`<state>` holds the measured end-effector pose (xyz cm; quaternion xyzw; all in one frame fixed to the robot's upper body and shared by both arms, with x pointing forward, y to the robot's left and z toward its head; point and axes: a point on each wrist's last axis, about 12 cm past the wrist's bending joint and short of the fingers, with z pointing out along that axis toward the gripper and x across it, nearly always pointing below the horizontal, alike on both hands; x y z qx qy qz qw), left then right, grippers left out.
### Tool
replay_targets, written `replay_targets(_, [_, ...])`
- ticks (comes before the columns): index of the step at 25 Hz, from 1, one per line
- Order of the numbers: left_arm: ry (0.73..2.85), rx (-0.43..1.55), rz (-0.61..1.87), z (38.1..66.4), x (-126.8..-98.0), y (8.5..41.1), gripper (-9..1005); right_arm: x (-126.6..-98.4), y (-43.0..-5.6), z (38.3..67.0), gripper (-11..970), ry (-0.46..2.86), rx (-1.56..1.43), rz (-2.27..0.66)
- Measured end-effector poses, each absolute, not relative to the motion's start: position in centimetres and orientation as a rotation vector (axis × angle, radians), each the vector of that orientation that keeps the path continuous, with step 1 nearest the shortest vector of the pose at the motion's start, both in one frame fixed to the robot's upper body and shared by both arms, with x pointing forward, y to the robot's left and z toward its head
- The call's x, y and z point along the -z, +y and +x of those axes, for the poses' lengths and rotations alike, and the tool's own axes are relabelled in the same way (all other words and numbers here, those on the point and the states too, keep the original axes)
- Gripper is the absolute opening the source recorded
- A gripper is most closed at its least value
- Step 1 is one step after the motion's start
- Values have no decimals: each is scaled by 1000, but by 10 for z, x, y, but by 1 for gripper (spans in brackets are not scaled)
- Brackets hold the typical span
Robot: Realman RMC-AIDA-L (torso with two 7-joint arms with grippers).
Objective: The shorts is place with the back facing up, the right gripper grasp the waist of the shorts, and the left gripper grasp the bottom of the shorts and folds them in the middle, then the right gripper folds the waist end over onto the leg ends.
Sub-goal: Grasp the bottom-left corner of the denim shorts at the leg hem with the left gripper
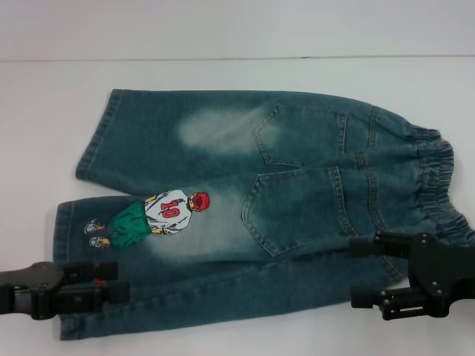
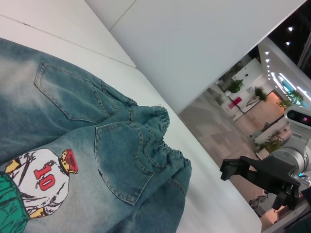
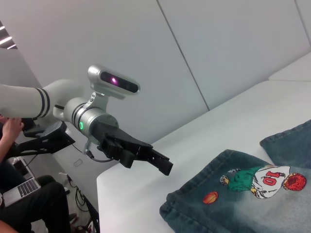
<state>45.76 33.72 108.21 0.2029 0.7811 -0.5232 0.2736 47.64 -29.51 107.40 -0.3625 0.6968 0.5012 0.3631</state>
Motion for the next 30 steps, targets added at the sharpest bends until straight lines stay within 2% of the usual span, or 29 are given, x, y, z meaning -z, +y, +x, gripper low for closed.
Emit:
replay_targets(21, [2131, 1424, 507, 458, -1083, 338, 859, -1074, -295, 476, 941, 1792, -1299, -942])
replay_targets(24, [2209, 1413, 420, 459, -1089, 350, 859, -1075, -296, 476, 941, 1792, -1295, -938])
replay_targets(27, [2404, 1298, 272, 455, -1097, 372, 858, -1075, -297, 476, 941, 1792, -1289, -931])
replay_targets(30, [2459, 1254, 193, 452, -1097, 380, 857, -1075, -297, 476, 941, 1792, -1287, -929])
